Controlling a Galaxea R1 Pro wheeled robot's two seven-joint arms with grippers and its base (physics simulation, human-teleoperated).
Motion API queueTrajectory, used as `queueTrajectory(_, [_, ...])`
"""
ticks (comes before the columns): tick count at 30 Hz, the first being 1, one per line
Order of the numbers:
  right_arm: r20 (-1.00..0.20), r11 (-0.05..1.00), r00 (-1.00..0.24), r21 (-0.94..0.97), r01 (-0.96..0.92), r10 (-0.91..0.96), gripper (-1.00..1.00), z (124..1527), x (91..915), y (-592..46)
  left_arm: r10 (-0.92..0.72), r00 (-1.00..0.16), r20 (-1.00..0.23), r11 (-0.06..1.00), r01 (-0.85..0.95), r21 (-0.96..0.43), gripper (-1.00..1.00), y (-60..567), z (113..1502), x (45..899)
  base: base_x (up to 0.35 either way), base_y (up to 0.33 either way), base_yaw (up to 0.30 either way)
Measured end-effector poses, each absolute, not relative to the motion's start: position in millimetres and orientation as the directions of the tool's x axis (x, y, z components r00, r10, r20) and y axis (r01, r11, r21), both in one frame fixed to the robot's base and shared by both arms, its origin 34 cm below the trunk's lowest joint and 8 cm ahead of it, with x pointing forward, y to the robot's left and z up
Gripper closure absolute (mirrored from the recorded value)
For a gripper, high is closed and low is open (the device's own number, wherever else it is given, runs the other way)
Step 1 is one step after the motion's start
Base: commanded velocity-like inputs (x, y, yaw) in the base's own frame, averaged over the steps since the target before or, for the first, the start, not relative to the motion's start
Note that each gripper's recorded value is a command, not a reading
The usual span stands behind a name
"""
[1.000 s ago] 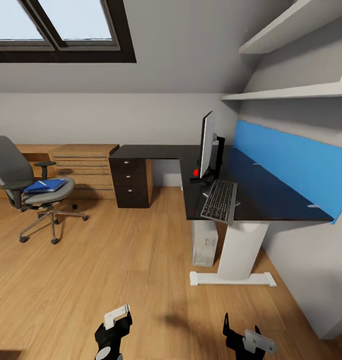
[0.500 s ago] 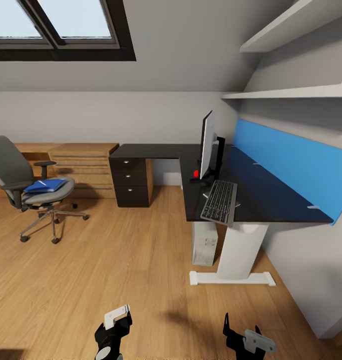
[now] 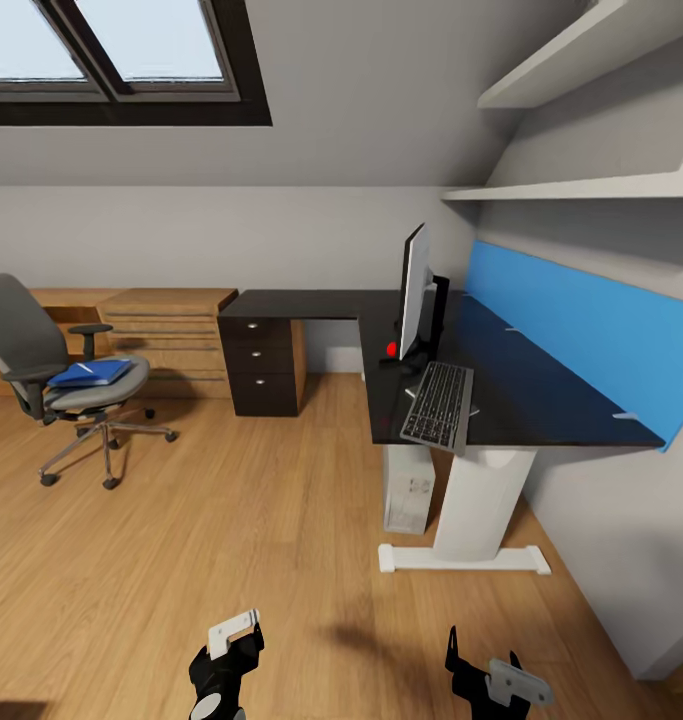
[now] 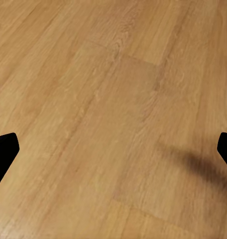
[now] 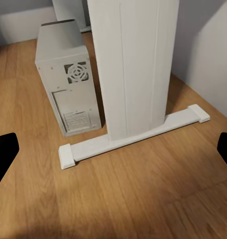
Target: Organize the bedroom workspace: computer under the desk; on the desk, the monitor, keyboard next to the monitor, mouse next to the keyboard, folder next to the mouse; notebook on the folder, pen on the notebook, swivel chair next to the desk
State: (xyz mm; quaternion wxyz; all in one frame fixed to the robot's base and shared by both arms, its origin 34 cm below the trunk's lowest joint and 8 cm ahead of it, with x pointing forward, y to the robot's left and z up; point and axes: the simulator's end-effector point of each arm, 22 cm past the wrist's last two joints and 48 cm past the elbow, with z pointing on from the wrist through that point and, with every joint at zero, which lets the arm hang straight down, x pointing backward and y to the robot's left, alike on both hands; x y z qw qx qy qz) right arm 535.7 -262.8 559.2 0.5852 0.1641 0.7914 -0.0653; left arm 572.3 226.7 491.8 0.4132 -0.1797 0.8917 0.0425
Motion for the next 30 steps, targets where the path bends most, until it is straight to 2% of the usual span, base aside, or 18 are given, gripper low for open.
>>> queueTrajectory(8, [-0.951, 0.938, -0.249, 0.093, 0.335, 0.183, -1.00, 564.2, 538.0, -262.9, -0.285, -0.583, -0.761, 0.932, -0.355, -0.077, -1.00, 226.8, 497.7, 575.7, -0.015, 0.000, 0.000])
queueTrajectory(18, [-0.955, 0.938, -0.235, 0.098, 0.334, 0.183, -1.00, 570.6, 540.6, -262.7, -0.286, -0.571, -0.770, 0.931, -0.354, -0.083, -1.00, 226.9, 504.5, 579.3, -0.216, 0.000, 0.000])
queueTrajectory(30, [-0.955, 0.937, -0.233, 0.099, 0.334, 0.184, -1.00, 571.4, 540.8, -262.7, -0.286, -0.570, -0.770, 0.931, -0.354, -0.084, -1.00, 226.8, 505.5, 579.6, -0.012, 0.000, 0.000])
